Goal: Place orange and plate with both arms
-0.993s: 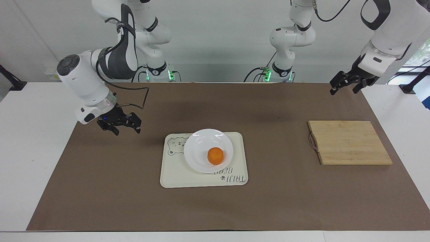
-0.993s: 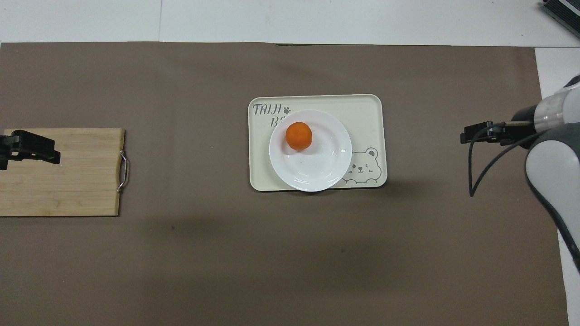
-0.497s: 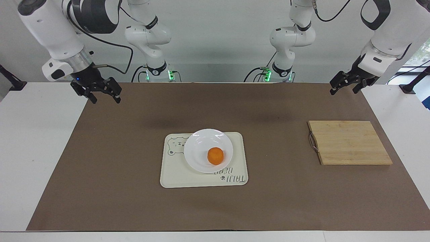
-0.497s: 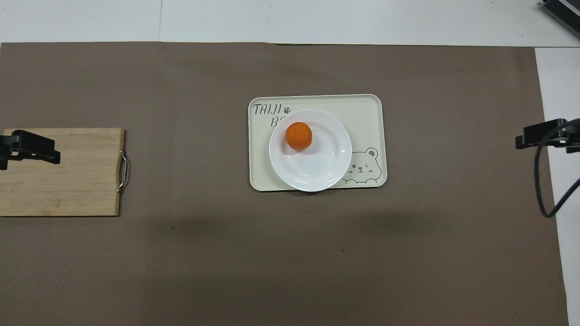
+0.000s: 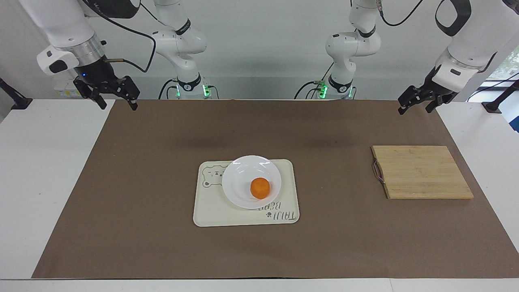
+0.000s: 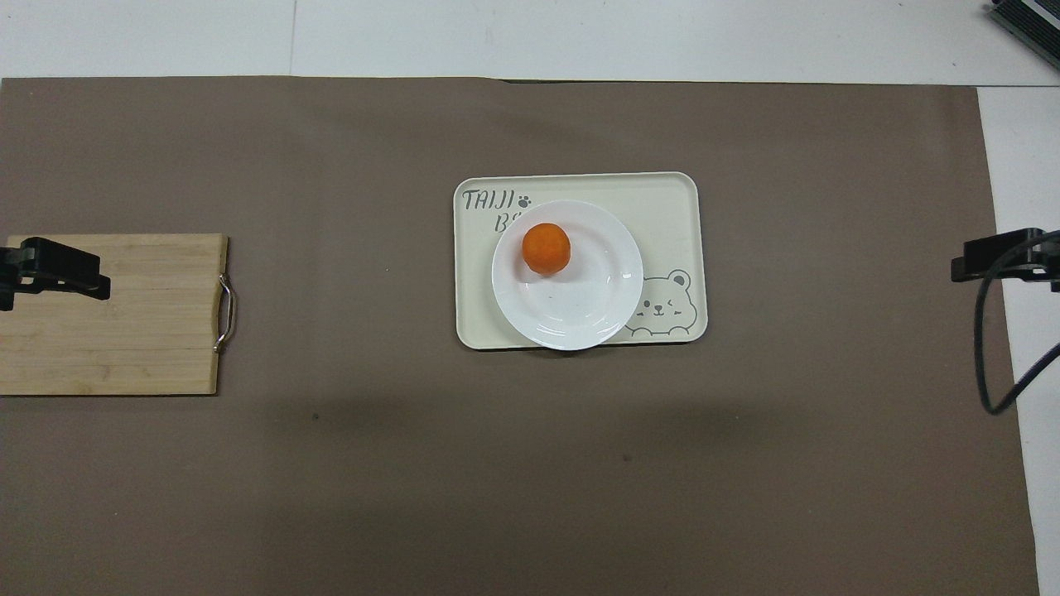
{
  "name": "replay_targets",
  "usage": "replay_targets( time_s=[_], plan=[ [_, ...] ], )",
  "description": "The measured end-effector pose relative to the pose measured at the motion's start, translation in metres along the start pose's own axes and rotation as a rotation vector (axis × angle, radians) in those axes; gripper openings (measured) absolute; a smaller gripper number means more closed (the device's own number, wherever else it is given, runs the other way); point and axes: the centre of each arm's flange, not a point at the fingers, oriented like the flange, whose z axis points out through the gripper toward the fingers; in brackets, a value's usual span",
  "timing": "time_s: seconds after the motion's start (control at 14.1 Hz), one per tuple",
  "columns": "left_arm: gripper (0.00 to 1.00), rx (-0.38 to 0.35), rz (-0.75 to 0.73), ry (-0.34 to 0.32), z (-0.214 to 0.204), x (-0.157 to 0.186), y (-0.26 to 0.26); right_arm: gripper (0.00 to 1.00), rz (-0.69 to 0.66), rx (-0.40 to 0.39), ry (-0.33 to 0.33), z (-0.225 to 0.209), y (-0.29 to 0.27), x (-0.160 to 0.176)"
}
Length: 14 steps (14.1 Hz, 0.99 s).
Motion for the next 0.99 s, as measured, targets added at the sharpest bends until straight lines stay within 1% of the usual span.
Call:
replay_targets(
  time_s=[0.14,0.43,0.99],
  plan=[
    [1.00,0.000,0.000,0.000,0.000,0.000,0.000,1.00,-0.024,0.000,0.001,0.001,-0.004,0.000],
    [1.00,0.000,0.000,0.000,0.000,0.000,0.000,1.00,-0.082,-0.007,0.009,-0.003,-0.032,-0.002],
    [1.00,0.000,0.000,0.000,0.000,0.000,0.000,1.00,-0.065,-0.008,-0.006,0.004,-0.022,-0.002]
  ],
)
